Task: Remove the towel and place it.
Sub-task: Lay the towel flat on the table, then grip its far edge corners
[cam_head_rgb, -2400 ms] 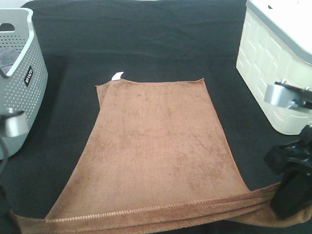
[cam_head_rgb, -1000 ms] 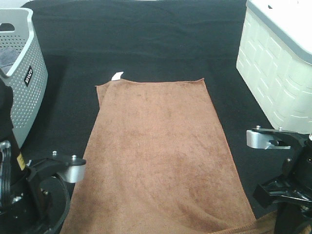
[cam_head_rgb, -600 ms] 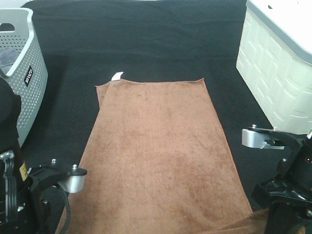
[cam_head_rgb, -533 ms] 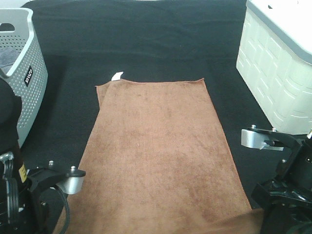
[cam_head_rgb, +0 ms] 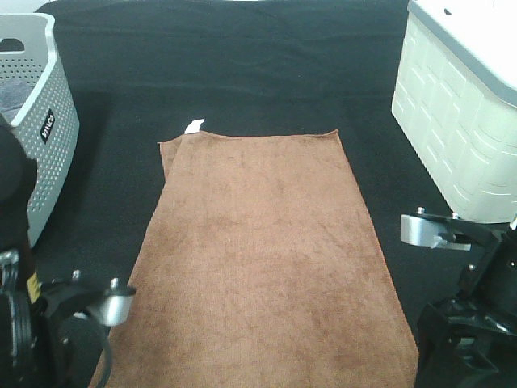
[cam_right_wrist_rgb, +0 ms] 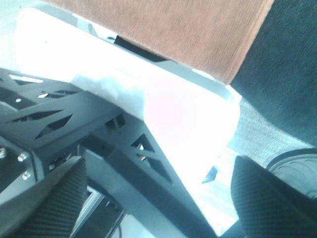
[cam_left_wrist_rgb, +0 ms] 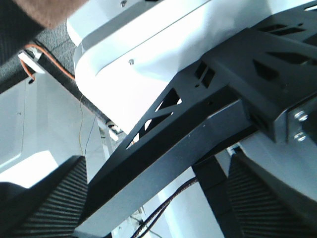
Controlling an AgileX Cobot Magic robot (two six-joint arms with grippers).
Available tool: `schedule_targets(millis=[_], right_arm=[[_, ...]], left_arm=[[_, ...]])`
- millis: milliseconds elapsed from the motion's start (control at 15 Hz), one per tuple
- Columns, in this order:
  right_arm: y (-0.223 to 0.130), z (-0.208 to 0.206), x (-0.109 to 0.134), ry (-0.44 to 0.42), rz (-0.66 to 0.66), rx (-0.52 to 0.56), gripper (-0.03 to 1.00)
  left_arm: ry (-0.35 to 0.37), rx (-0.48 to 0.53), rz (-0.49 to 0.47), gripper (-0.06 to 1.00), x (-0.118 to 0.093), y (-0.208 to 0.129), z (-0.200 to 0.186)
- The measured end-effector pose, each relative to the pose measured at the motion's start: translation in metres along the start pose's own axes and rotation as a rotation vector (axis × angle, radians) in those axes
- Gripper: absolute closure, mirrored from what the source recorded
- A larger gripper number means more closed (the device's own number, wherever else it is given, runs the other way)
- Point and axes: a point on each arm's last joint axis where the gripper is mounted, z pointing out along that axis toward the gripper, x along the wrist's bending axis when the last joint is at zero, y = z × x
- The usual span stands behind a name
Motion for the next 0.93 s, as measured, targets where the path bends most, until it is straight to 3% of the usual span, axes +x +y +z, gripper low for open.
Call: schedule_targets(millis=[133, 267, 467, 533, 733, 933], right_arm=[[0.011, -0.013, 0.003, -0.028, -0.034, -0.06, 0.2], [0.03, -0.038, 0.008, -0.06, -0.067, -0.186, 0.2], [0.059, -0.09, 0.007, -0.062, -0.059, -0.376, 0.2], [0.074, -0.114, 0.003, -0.063, -0.051, -0.436, 0.2], [0.109, -0.134, 0.001, -0.068, -0.074, -0.452, 0.2], [0.153, -0.146, -0.007, -0.114, -0.101, -0.453, 0.2]], left_arm=[[0.002, -0.069, 0.048, 0.23, -0.007, 0.009, -0.017], [0.051, -0.164, 0.106, 0.23, -0.011, 0.023, -0.039], [0.081, -0.314, 0.068, 0.22, 0.008, 0.053, -0.077], [0.076, -0.418, 0.032, 0.22, 0.025, 0.071, -0.1], [0.076, -0.553, -0.004, 0.22, 0.052, 0.11, -0.139], [0.077, -0.622, -0.029, 0.22, 0.072, 0.157, -0.158]])
